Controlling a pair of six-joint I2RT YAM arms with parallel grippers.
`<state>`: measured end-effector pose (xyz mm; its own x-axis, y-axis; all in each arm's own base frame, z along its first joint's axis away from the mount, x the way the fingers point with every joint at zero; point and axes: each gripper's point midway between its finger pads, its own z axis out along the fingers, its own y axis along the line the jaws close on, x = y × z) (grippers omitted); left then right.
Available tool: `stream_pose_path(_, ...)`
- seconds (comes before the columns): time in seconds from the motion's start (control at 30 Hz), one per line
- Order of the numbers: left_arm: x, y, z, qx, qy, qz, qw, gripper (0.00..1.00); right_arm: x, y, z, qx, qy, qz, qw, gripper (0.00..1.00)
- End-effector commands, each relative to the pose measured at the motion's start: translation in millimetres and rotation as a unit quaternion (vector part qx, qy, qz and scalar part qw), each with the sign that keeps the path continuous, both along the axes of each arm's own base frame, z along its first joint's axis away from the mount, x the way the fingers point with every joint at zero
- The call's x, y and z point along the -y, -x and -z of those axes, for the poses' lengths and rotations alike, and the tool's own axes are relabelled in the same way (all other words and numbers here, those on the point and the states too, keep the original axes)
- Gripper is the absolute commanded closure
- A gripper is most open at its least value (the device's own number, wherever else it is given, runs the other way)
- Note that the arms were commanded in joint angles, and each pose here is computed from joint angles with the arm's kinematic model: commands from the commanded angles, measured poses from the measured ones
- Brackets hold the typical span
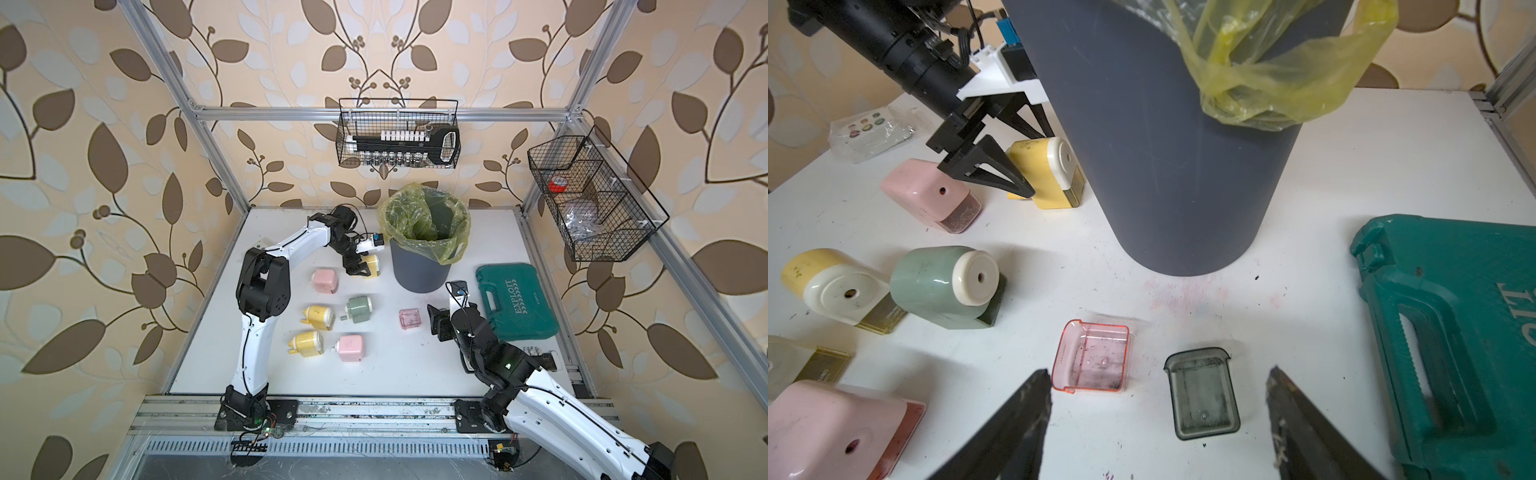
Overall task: Take out the pencil sharpener tray and clean the shavings
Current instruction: Pick up the pencil sharpener from the center of the board.
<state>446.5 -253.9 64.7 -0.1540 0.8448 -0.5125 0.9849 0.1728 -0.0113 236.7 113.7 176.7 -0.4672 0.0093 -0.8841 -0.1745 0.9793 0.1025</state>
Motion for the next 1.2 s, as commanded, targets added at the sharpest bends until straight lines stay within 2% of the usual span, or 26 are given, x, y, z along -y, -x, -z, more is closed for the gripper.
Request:
stream_pose_path(0.0,7.0,0.4,-0.3,0.005,-0.010,0.016,1.000,0.16,0.3,2.2,5.6,-0.007,0.003,-0.004,1.000,0.22)
stream_pose_path(0.23,14.3,-1.5,9.5,0.004,-0.012,0.024,1.000,0.19,-0.8,2.0,8.8,-0.012,0.001,-0.004,1.000,0.22)
stream_pose_path(0.37,17.6,-6.2,7.2,0.015,-0.010,0.027,0.999,0.31,-0.4,2.2,10.1,-0.014,0.002,-0.003,1.000,0.22)
stream_pose_path(0.47,20.2,-7.9,1.2,0.028,-0.006,0.028,0.999,0.45,-0.8,2.3,8.8,-0.013,0.002,-0.005,1.000,0.22)
stream_pose_path(0.63,17.6,-8.1,-10.7,0.055,-0.006,0.024,0.998,0.79,-1.2,1.7,4.6,-0.009,0.003,-0.007,1.000,0.22)
stream_pose_path(0.7,15.1,-7.8,-17.0,0.067,-0.008,0.019,0.998,0.89,-2.0,1.8,3.3,-0.008,0.001,-0.009,1.000,0.22)
stream_pose_path(0.73,13.7,-7.7,-21.4,0.072,-0.009,0.015,0.997,0.98,-2.5,1.8,2.4,-0.008,0.000,-0.010,1.000,0.23)
stream_pose_path(0.87,7.6,-7.9,-49.4,0.090,-0.001,0.003,0.996,1.00,-8.0,2.2,-3.2,-0.005,-0.005,-0.025,1.000,0.28)
stream_pose_path(1.0,1.8,-2.1,-79.5,0.111,0.006,0.000,0.994,1.00,-13.5,-0.4,-11.2,0.000,-0.011,-0.033,0.999,0.27)
stream_pose_path(1.17,-0.2,35.2,-108.7,0.082,0.038,0.011,0.996,1.00,-16.8,-3.9,-25.4,0.009,-0.005,-0.039,0.999,0.26)
